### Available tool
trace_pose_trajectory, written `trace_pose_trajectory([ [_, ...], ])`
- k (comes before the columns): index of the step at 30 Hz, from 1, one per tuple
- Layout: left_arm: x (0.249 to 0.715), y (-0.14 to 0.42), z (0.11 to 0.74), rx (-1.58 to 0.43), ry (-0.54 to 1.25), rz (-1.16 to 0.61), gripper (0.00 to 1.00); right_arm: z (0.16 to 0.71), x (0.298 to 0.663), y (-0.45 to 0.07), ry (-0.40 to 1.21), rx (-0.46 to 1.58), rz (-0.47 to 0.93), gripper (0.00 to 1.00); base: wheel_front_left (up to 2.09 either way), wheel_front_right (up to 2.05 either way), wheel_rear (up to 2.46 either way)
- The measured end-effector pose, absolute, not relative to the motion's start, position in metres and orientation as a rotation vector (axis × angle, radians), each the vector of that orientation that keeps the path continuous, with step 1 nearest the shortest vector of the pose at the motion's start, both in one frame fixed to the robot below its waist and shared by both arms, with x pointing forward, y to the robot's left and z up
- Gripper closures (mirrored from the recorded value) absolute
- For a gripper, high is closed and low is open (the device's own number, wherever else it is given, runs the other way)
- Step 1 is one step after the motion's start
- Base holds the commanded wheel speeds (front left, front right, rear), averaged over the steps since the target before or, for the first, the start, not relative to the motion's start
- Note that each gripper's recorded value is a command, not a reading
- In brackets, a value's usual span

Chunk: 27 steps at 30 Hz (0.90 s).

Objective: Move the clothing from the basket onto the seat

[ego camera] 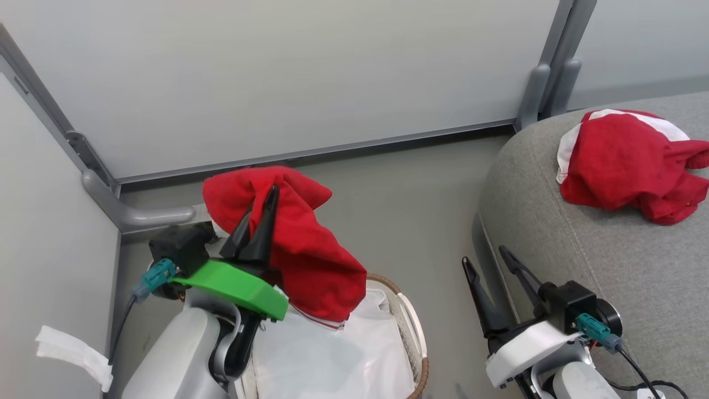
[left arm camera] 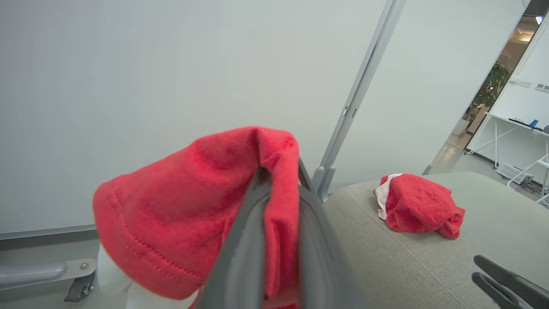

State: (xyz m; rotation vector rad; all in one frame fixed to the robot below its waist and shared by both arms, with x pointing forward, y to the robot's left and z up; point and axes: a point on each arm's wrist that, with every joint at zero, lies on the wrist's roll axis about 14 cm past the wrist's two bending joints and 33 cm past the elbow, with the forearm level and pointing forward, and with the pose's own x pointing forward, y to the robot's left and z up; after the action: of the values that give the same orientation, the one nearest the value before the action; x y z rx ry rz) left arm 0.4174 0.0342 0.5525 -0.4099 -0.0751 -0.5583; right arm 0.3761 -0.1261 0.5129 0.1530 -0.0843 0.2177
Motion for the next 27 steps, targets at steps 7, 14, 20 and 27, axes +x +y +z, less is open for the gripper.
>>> trace_pose_trajectory([
  [7, 0.416, 0.026, 0.571, -0.395, -0.123, -0.590, 1.00, 0.502, 0.368, -0.106, -0.049, 0.135, 0.280, 0.00, 0.00, 0.00, 0.00],
  [14, 0.412, 0.017, 0.576, -0.409, -0.127, -0.615, 1.00, 0.499, 0.368, -0.058, -0.032, 0.080, 0.439, 0.00, 0.00, 0.00, 0.00],
  [20, 0.407, 0.009, 0.577, -0.409, -0.123, -0.643, 1.00, 0.508, 0.380, -0.015, -0.048, 0.024, 0.586, 0.00, 0.00, 0.00, 0.00],
  [27, 0.396, 0.001, 0.575, -0.418, -0.099, -0.678, 1.00, 0.503, 0.399, 0.019, -0.025, -0.053, 0.703, 0.00, 0.00, 0.00, 0.00],
])
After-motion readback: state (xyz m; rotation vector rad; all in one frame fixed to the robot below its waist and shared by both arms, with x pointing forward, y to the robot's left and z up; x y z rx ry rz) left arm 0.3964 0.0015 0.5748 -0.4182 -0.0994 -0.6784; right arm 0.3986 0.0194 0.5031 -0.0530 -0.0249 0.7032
